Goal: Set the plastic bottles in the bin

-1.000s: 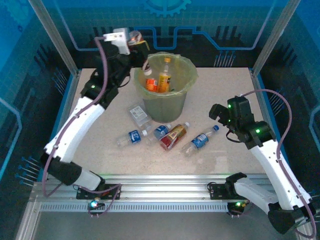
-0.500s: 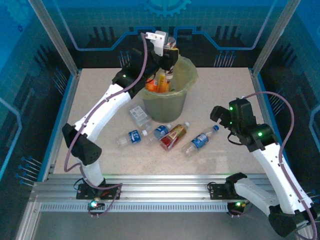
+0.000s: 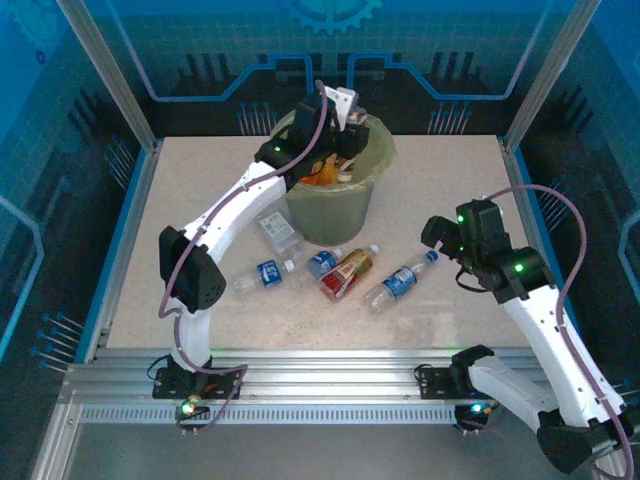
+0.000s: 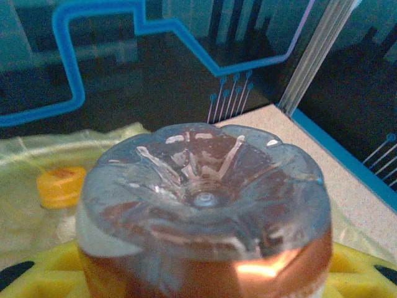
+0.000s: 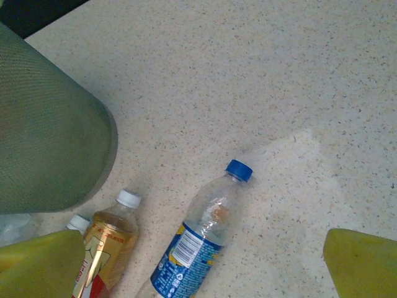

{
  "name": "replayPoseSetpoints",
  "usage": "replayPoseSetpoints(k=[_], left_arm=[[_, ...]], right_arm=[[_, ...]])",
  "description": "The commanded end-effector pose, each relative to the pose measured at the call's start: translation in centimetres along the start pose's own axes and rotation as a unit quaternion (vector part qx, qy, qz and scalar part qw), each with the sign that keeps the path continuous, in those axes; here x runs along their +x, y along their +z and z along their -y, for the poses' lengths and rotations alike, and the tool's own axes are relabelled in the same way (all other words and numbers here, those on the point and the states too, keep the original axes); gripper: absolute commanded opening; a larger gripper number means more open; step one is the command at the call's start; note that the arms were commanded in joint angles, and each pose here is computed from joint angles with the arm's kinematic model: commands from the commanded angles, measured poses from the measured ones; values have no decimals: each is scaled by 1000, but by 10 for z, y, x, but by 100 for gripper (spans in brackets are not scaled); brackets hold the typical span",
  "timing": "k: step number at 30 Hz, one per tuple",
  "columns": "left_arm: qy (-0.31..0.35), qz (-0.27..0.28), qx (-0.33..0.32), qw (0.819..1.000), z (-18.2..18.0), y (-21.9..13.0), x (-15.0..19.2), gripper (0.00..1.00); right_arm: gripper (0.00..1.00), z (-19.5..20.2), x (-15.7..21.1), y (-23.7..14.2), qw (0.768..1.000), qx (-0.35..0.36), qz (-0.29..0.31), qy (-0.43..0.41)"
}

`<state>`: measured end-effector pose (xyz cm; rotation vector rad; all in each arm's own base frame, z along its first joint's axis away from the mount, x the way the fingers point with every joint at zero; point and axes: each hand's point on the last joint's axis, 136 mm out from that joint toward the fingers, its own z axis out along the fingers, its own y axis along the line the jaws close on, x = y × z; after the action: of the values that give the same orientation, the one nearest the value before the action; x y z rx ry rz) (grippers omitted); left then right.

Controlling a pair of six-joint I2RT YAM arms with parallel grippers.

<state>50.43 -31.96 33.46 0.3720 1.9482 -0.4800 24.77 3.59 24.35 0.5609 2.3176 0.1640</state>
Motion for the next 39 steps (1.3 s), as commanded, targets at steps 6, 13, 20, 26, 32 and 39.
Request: replayPoseSetpoints(k=[6,13,20,26,32,39], left_arm=[[-32,-25,27,999,10,6,15,60],[-59,-45,24,997,9,9,27,76],[-61,-42,13,997,6,1,19,87],[-59,-15,-1,998,2,-24,-5,99],[-71,29,-13,997,-1,-66,-30,99],[-97,97,-24,990,-10,-127,-42,99]], right_arm=[[100,22,25,12,998,49,-48,-1],[100,24,43,22,996,50,-80,3],[99,21,61,37,992,46,-115,4],[100,17,78,50,987,40,-155,8],[100,12,97,63,982,24,-186,27],[100,8,111,75,976,23,-212,43]])
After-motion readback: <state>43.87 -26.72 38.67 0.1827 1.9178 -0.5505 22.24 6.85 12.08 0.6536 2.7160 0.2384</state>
